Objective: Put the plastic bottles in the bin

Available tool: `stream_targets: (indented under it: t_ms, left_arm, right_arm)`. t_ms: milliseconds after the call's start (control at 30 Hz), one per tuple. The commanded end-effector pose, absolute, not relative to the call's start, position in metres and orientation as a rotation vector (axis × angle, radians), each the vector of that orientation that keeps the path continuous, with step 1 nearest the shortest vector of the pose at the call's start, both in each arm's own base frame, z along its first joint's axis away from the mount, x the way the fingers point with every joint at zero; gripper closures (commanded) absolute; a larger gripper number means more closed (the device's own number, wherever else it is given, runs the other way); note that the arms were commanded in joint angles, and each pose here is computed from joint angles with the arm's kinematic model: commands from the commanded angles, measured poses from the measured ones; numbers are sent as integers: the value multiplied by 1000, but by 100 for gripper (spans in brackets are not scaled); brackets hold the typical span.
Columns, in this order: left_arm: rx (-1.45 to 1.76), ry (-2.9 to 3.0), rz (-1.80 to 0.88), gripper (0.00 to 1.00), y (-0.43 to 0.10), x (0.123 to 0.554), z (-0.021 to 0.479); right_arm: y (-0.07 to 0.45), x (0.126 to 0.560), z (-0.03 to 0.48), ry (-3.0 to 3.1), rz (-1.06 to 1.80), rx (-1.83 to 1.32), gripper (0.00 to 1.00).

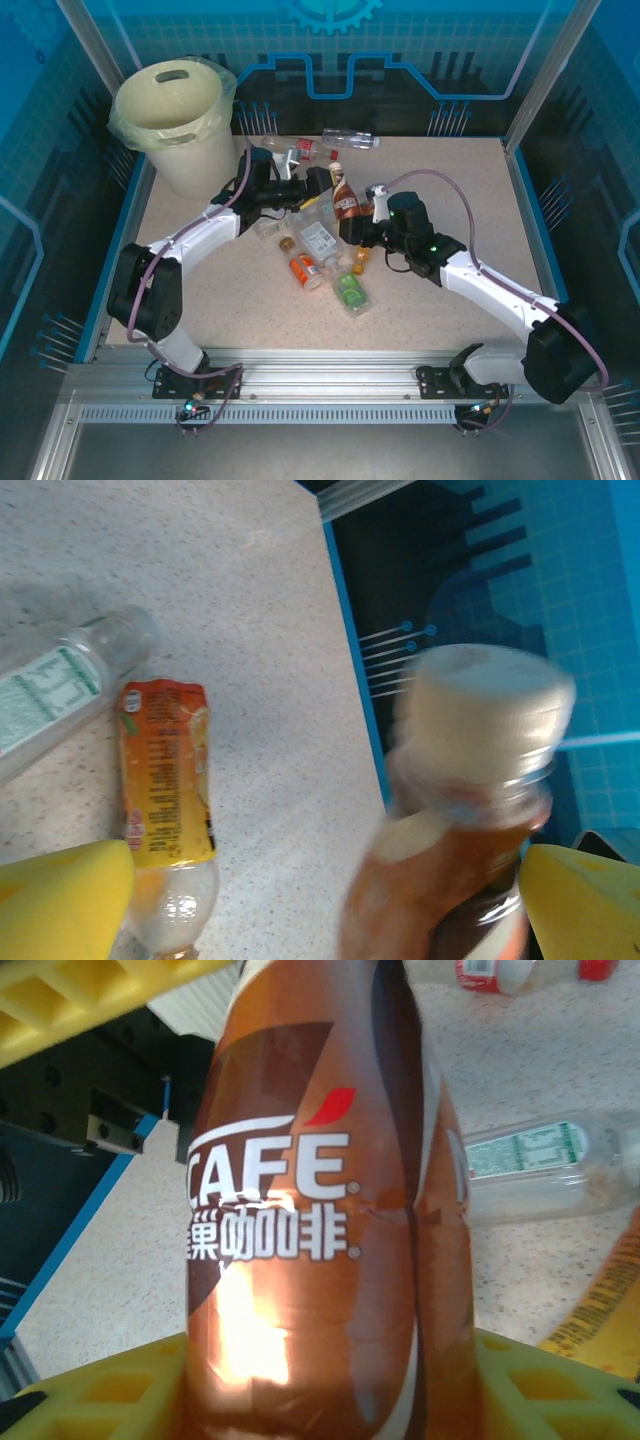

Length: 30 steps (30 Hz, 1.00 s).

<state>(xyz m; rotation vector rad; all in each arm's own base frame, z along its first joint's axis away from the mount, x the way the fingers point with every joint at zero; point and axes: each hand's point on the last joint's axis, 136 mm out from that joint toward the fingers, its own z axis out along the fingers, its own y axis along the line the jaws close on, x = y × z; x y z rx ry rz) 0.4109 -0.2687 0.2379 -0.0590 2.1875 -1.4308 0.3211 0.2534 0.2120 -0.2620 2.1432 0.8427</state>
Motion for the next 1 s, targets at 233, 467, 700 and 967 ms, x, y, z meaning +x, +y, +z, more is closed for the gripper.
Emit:
stream_targets:
  t_ms: [233, 467, 700, 967]
  left_arm:
    - [132, 2109, -1444, 8, -298, 390, 253]
    - [210, 2113, -1451, 38, -302, 381, 255]
    - [190, 2102, -1428, 49, -300, 384, 257]
    - [131, 2099, -1417, 54, -295, 391, 255]
  right_arm:
    - [287, 318, 235, 2064, 1046, -322, 59]
    - [290, 314, 240, 2039, 1070, -354, 56]
    - [287, 308, 242, 2026, 1049, -399, 40]
    - [280, 302, 240, 2050, 979, -460, 19]
